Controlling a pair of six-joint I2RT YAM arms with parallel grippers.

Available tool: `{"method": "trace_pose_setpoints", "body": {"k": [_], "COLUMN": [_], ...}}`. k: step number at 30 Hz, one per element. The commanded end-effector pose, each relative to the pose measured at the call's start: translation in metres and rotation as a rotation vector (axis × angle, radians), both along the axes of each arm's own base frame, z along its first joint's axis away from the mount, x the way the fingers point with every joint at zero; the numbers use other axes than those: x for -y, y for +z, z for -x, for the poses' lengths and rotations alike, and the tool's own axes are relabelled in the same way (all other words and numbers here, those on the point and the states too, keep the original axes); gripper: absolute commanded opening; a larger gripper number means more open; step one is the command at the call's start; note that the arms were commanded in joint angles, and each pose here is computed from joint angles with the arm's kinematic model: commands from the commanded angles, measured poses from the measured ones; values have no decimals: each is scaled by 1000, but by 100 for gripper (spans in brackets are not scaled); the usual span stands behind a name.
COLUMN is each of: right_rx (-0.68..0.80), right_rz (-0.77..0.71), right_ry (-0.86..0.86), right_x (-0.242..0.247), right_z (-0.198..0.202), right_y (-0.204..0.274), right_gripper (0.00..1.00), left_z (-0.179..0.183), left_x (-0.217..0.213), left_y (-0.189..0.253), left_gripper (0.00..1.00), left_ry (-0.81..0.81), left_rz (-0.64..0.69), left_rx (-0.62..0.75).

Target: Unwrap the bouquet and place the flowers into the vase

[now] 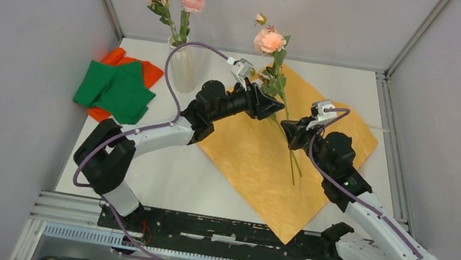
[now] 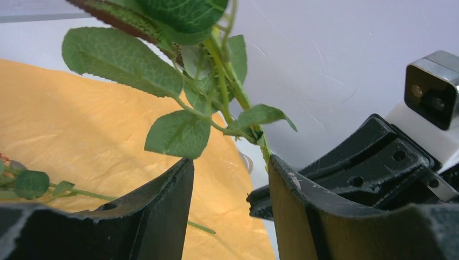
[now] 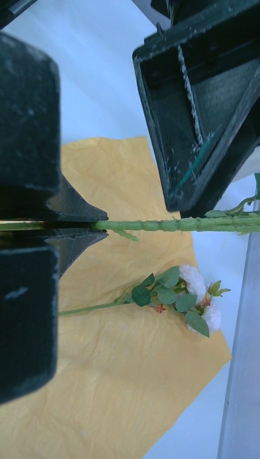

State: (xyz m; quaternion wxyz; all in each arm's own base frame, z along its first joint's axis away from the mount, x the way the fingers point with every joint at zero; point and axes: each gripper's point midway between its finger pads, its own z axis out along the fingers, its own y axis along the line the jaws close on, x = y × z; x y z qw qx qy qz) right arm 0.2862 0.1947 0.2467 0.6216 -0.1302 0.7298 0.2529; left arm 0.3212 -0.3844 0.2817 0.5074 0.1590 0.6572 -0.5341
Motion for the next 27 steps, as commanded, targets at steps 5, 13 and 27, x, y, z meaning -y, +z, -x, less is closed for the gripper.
{"method": "trace_pose_setpoints", "body": {"k": [5,13,27], "right_rx": [32,25,26], "right_rz": [-40,-17,-51], "right_ry": [18,-19,17], "right_x": [-5,3,-4], "right_z": [1,0,3], "right_y": [7,-1,-2], "right_gripper": [0,0,0], "left_z": [-1,7,2], "left_x": [30,24,17], "left_y": [24,34,55], "left_gripper": [60,60,61], "left_ry": [-127,-155,-136], "left_rz": [166,219,206], "left_rx": [-30,-19,25]}}
